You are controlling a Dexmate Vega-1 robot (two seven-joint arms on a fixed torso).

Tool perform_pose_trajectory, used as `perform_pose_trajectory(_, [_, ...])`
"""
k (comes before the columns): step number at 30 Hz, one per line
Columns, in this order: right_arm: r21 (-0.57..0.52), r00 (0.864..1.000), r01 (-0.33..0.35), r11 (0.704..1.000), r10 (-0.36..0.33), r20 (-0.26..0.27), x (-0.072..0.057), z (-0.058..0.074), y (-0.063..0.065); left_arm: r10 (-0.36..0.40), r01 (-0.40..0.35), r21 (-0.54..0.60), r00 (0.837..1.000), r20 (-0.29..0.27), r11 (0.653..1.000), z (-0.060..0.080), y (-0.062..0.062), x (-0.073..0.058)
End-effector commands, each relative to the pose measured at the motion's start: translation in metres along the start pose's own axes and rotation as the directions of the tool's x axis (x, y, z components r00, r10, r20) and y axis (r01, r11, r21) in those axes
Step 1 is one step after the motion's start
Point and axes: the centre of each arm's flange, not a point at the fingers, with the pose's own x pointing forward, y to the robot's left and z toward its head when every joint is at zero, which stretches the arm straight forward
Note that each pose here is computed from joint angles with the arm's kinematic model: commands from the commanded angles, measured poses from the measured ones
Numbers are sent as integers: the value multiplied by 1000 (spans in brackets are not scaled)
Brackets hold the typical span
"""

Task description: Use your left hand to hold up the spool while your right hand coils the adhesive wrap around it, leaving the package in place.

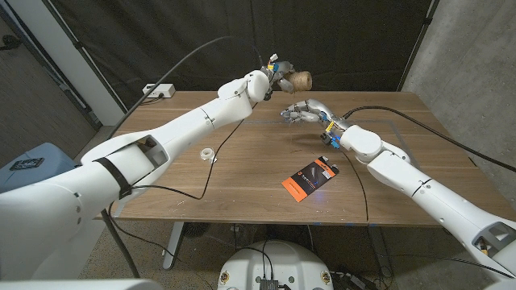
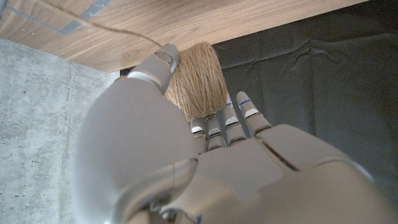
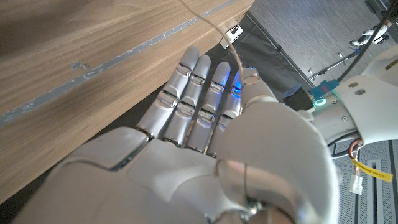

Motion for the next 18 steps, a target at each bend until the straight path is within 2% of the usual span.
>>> perform_pose_trajectory(1, [-10,1000,-9,1000,9,27,-6,10,-6,-41,41,16,999,-11,999,-2,-1,4])
perform_pose_trajectory(18, [-4,999,-7,1000,7,44,-14,14,-9,-49,49,10,999,-6,999,-3,-3,7])
